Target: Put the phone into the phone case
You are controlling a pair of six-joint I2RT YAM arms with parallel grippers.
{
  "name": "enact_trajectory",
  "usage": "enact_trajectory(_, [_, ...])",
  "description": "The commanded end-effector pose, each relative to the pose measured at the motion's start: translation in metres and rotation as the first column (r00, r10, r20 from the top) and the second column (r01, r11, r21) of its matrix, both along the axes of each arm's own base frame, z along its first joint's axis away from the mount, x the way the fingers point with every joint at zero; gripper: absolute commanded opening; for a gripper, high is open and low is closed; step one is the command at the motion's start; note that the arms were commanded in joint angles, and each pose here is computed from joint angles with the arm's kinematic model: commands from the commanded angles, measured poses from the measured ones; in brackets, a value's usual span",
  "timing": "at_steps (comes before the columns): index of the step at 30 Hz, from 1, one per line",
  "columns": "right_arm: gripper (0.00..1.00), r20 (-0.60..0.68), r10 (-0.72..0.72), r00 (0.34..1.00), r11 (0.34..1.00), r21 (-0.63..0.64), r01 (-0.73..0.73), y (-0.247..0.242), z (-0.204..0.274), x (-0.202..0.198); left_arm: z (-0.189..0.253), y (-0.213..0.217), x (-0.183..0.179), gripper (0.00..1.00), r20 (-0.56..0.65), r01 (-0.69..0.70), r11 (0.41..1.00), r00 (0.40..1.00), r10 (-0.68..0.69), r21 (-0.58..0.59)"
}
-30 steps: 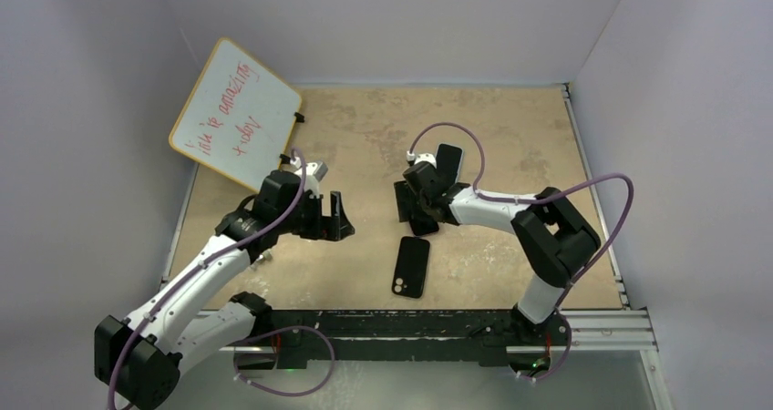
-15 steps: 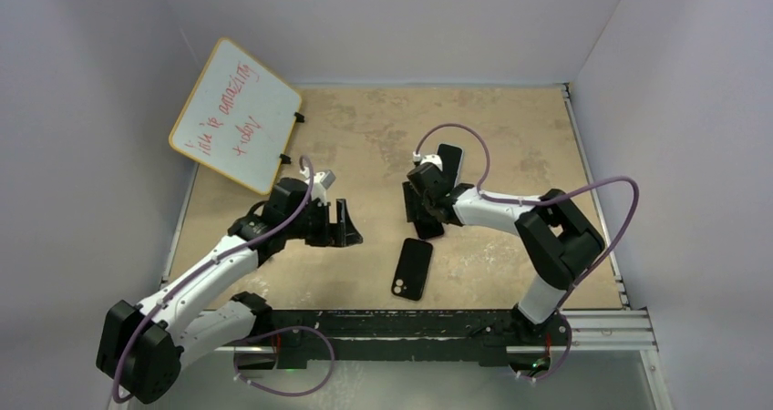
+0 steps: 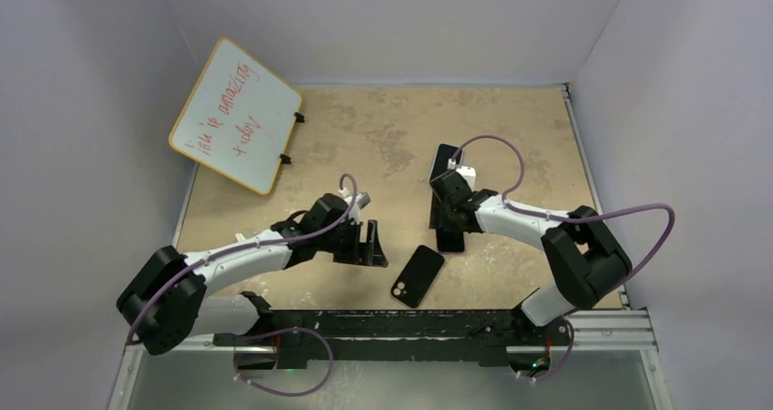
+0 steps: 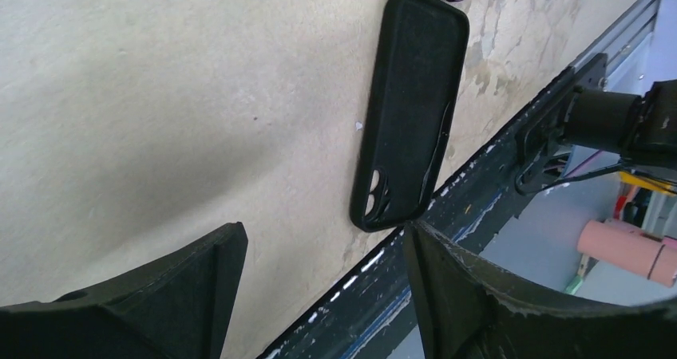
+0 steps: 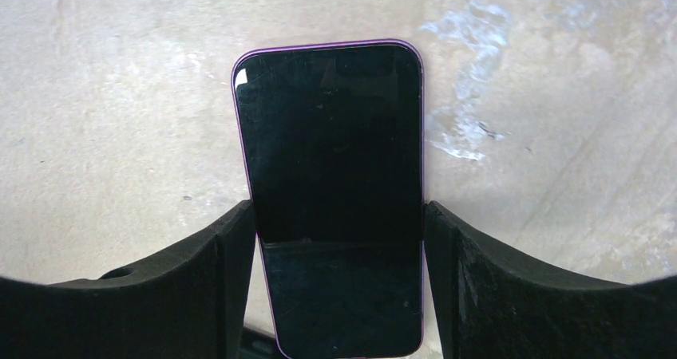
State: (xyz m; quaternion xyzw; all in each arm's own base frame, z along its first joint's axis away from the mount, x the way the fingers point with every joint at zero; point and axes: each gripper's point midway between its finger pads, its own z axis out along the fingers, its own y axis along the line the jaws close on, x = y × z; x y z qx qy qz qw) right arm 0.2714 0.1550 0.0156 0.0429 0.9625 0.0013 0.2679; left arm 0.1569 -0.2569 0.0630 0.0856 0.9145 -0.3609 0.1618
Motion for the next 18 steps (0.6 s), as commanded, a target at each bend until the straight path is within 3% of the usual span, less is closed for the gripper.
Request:
enact_trajectory(1, [0.55, -0.099, -0.095, 0.99, 0.991, -0.098, 0.085, -0.039, -0.014, -0.032, 0.018, -0.038, 0.021, 0.74, 0.135, 0.036, 0.998, 0.99, -0.029, -0.048])
enact_trajectory(6, [0.54, -0.093, -0.121, 0.988, 0.99, -0.081, 0.113, -0.045, -0.012, -0.034, -0.003, -0.064, 0.016, 0.71, 0.15, 0.133, 0.991, 0.98, -0.134, 0.016])
enact_trajectory(18, [0.49, -0.099, -0.15, 0.984, 0.988, -0.046, 0.146, -0.056, -0.016, -0.043, -0.032, -0.089, 0.025, 0.65, 0.192, 0.134, 0.982, 0.969, -0.158, 0.135])
